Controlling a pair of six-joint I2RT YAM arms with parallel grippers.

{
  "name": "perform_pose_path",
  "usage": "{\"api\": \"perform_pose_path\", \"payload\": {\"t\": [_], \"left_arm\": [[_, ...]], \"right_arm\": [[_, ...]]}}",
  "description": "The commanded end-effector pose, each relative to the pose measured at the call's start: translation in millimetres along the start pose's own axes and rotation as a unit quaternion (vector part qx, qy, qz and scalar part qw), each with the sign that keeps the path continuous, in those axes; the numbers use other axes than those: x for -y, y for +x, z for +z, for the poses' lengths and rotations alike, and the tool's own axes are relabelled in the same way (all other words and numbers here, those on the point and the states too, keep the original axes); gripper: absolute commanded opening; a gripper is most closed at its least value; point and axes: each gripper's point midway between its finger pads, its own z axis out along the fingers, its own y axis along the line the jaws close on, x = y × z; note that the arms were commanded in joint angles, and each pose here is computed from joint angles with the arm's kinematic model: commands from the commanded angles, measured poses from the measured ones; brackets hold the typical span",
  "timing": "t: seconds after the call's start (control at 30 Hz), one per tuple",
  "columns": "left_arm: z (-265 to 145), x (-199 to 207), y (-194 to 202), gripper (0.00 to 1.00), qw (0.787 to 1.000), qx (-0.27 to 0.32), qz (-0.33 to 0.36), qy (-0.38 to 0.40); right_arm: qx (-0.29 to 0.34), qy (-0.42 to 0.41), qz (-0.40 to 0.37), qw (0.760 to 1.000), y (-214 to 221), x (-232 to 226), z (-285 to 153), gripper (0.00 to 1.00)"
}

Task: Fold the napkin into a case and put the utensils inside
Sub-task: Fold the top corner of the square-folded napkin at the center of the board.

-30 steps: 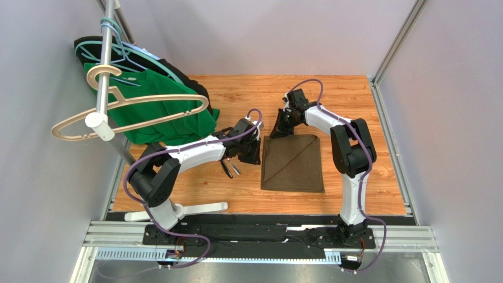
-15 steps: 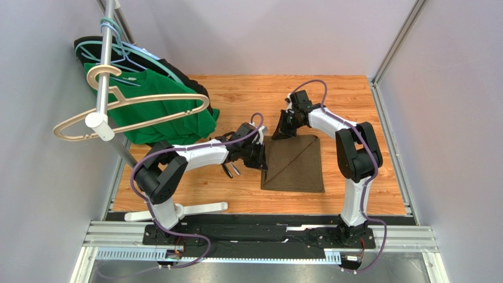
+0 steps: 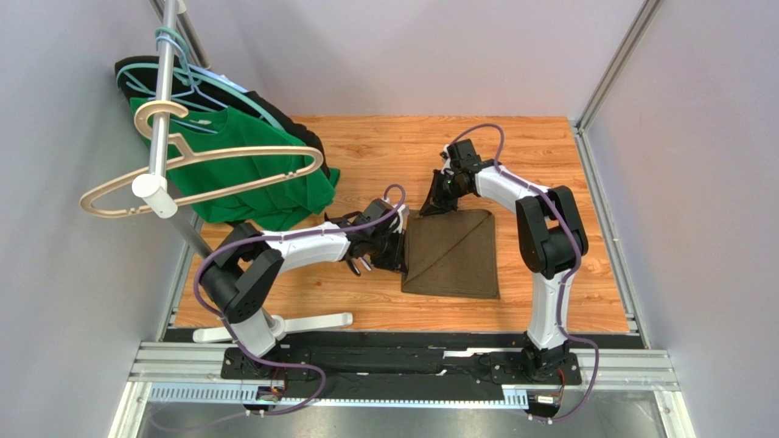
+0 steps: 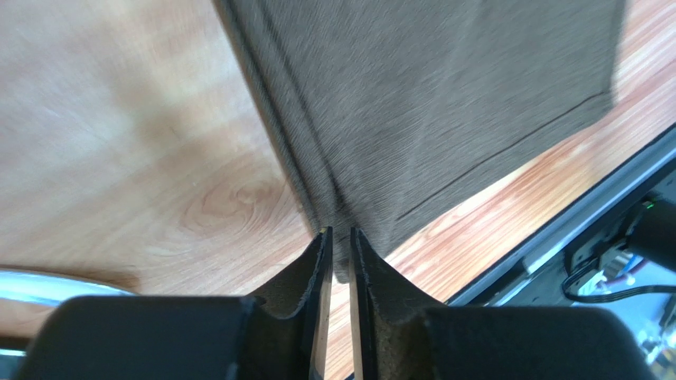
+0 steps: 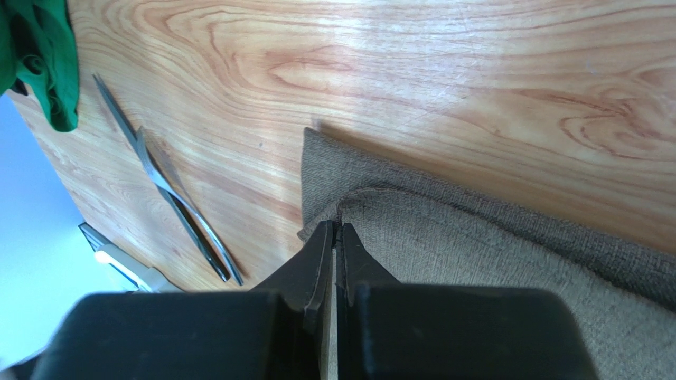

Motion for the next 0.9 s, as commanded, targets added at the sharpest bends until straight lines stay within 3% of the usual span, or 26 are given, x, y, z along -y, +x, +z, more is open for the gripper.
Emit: {"api": "perform_pose_path", "payload": {"t": [0.0, 0.13, 0.33, 0.4, 0.53, 0.87], "left_arm": [[-34, 25, -40, 0.24, 0.998, 0.06, 0.036, 0.007], [-38, 36, -50, 0.27, 0.997, 0.069, 0.039, 0.024], [-16, 60, -47, 0.23, 0.995, 0.026, 0.042, 0.085], [-9, 64, -40, 0.22, 0.995, 0.016, 0.044, 0.091], [-3, 67, -34, 0.22, 0.994, 0.009, 0.051, 0.092], [5, 58, -21, 0.25, 0.995, -0.014, 0.053, 0.08]], "right_arm": [[0.018, -0.01, -0.009, 1.0, -15, -9, 1, 0.04], [0.017, -0.007, -0.004, 1.0, -15, -7, 3, 0.1], [0.051, 0.033, -0.026, 0.998, -29, -3, -21, 0.39], [0.064, 0.048, -0.029, 0.996, -31, 0, -42, 0.43], [0.075, 0.069, -0.023, 0.995, -13, 31, -69, 0.48], [0.112, 0.06, 0.027, 0.991, -15, 86, -96, 0.48]]}}
